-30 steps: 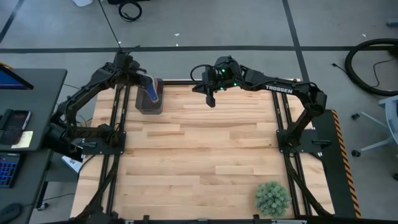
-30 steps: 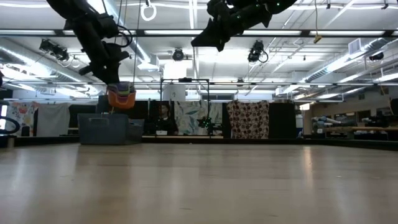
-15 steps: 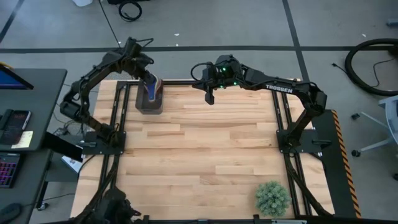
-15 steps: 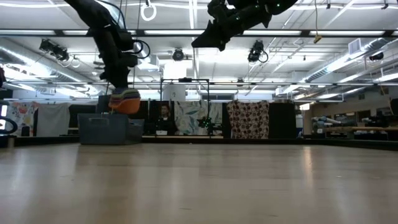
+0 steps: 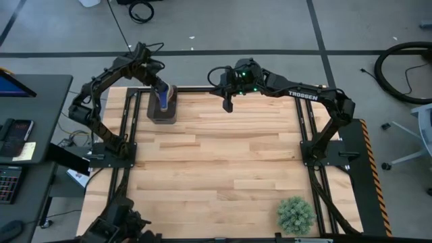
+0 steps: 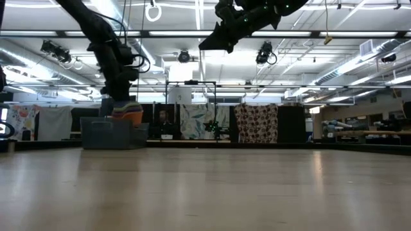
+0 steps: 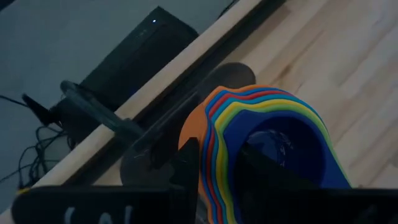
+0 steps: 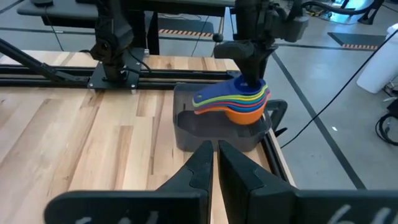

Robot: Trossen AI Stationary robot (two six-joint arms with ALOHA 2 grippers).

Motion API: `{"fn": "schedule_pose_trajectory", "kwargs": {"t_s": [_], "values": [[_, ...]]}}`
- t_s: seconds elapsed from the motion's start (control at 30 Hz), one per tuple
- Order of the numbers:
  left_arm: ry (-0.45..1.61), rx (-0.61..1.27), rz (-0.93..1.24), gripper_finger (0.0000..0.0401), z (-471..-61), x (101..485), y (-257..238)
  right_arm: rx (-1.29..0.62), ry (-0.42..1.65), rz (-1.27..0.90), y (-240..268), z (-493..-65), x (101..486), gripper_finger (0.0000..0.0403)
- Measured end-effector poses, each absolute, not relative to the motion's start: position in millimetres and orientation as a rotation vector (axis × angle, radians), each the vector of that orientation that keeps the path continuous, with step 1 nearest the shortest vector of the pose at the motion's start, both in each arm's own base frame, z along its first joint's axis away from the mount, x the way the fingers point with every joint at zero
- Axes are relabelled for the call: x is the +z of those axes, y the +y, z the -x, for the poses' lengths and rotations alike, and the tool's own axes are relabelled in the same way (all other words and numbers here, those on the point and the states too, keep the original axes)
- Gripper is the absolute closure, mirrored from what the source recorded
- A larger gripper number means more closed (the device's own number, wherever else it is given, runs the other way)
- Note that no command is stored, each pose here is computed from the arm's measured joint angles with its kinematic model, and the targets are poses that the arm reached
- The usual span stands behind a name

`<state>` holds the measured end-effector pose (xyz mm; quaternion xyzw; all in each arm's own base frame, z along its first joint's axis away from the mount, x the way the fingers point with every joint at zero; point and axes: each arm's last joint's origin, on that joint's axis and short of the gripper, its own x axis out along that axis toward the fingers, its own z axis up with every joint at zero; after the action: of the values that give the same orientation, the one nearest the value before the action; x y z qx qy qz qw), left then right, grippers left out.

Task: Nest measuring cups in basket
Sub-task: Put the stack of measuring cups into the black bin

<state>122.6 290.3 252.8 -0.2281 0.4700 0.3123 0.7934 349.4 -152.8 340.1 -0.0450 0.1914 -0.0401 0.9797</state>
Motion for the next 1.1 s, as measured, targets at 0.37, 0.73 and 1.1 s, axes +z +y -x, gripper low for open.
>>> {"fn": "schedule_pose_trajectory", "kwargs": {"t_s": [0.37, 0.73, 1.1], "values": [[1.052, 0.606, 0.502, 0.0321, -124.7, 237.4, 294.0, -0.106, 0.387, 0.086, -161.8, -345.3, 340.1, 0.0373], [1.09, 0.556, 0.525, 0.0321, -128.4, 217.0, 302.3, -0.108, 0.386, 0.085, -162.4, -345.0, 340.2, 0.0373], [1.103, 0.534, 0.503, 0.0321, -132.8, 198.2, 313.2, -0.108, 0.384, 0.086, -162.4, -345.1, 340.3, 0.0373]]}}
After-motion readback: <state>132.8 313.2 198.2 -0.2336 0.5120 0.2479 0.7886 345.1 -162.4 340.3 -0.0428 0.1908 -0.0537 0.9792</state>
